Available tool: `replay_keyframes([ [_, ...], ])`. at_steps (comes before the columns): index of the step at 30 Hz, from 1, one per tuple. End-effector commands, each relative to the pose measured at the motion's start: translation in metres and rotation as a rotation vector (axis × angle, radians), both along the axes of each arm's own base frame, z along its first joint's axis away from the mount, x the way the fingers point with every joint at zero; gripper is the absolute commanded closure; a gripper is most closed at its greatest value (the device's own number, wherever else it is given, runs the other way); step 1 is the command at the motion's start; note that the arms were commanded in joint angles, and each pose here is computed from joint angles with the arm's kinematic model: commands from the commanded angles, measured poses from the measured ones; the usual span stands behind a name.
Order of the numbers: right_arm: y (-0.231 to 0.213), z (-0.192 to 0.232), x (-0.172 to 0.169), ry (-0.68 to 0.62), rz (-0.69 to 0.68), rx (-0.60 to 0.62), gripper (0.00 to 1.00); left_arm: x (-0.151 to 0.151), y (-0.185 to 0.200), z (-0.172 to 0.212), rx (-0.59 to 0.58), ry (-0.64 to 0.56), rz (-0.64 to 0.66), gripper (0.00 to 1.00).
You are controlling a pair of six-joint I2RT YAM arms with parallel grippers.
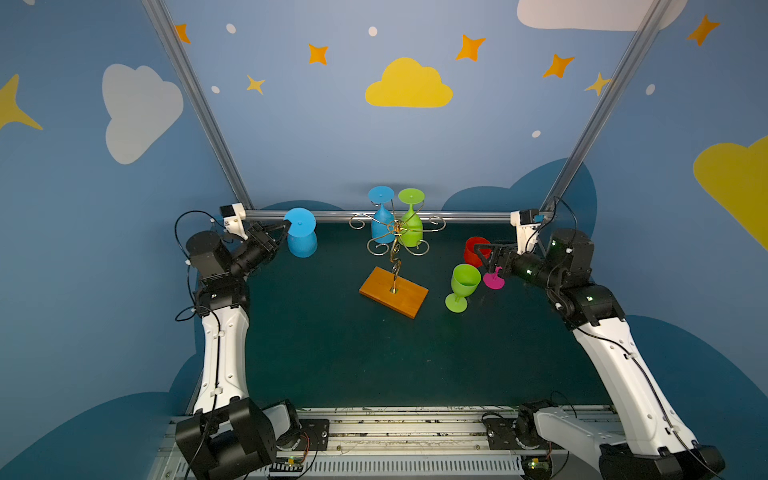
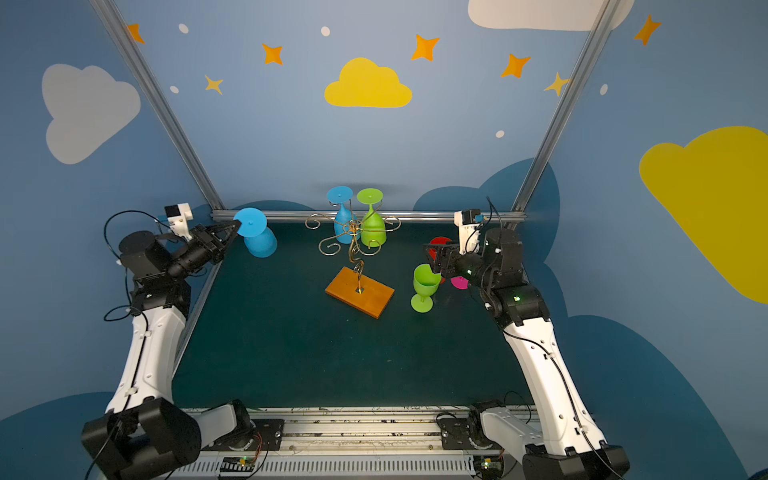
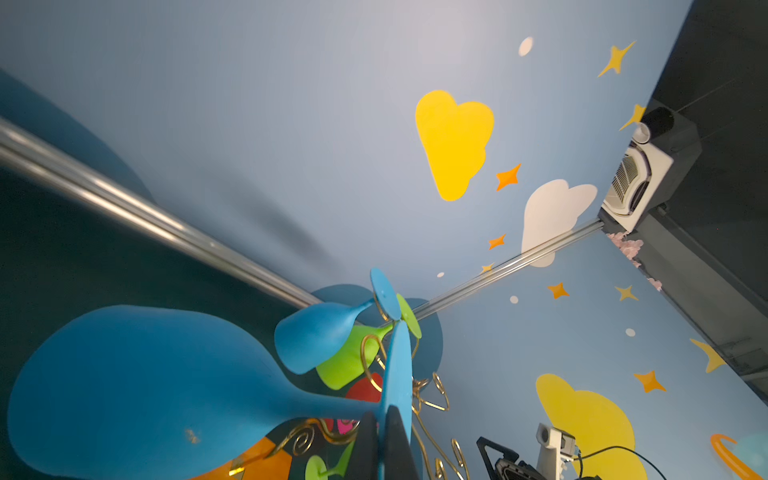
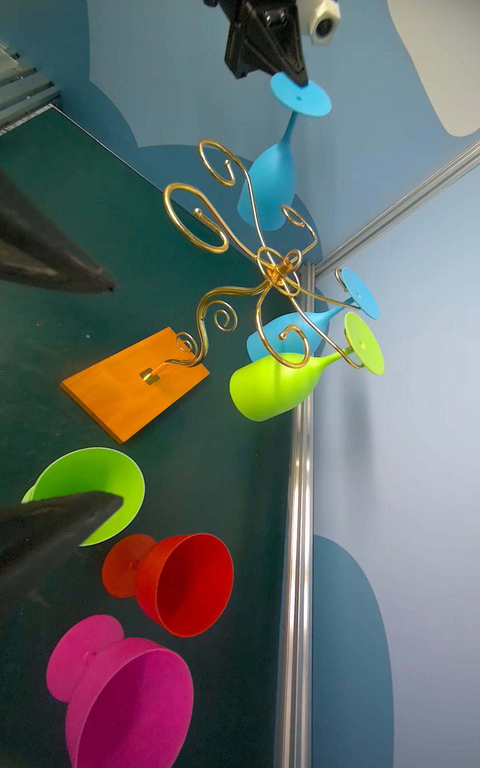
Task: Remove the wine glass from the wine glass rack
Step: 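Lift the blue glass off the rack with the left gripper while the right gripper approaches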
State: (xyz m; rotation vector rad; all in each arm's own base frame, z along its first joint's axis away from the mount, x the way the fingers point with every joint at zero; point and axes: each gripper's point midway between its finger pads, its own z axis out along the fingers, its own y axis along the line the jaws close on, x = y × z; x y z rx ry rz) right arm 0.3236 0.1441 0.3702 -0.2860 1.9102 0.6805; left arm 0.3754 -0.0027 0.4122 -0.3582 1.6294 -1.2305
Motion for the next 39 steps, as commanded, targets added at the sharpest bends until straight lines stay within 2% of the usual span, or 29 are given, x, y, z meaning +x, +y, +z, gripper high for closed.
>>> replay_keyframes([
  [1,0.0,0.03,-0.004,-0.105,0.014,0.008,0.26,-0.003,-0.006,0.054,0.013,-0.138,-0.037,0.96],
  [7,0.005,0.052,-0.002,-0.181,0.042,0.021,0.26,0.008,-0.042,0.091,-0.007,-0.207,-0.2,0.97],
  [11,0.008,0.067,0.001,-0.238,0.059,0.017,0.26,0.006,-0.067,0.11,0.0,-0.242,-0.296,0.96],
  [15,0.02,0.089,-0.001,-0.329,0.134,0.024,0.26,-0.002,-0.1,0.124,0.022,-0.277,-0.402,0.97],
  [21,0.042,0.109,-0.006,-0.452,0.225,-0.027,0.25,-0.006,-0.164,0.127,0.031,-0.278,-0.619,0.96],
  [26,0.067,0.12,-0.017,-0.571,0.303,-0.114,0.24,-0.004,-0.196,0.129,-0.007,-0.263,-0.773,0.97],
  [31,0.086,0.124,-0.026,-0.678,0.379,-0.156,0.22,-0.003,-0.222,0.125,-0.018,-0.248,-0.857,0.96],
  [39,0.1,0.112,-0.017,-0.809,0.424,-0.283,0.15,-0.009,-0.252,0.118,-0.044,-0.22,-0.956,0.96],
])
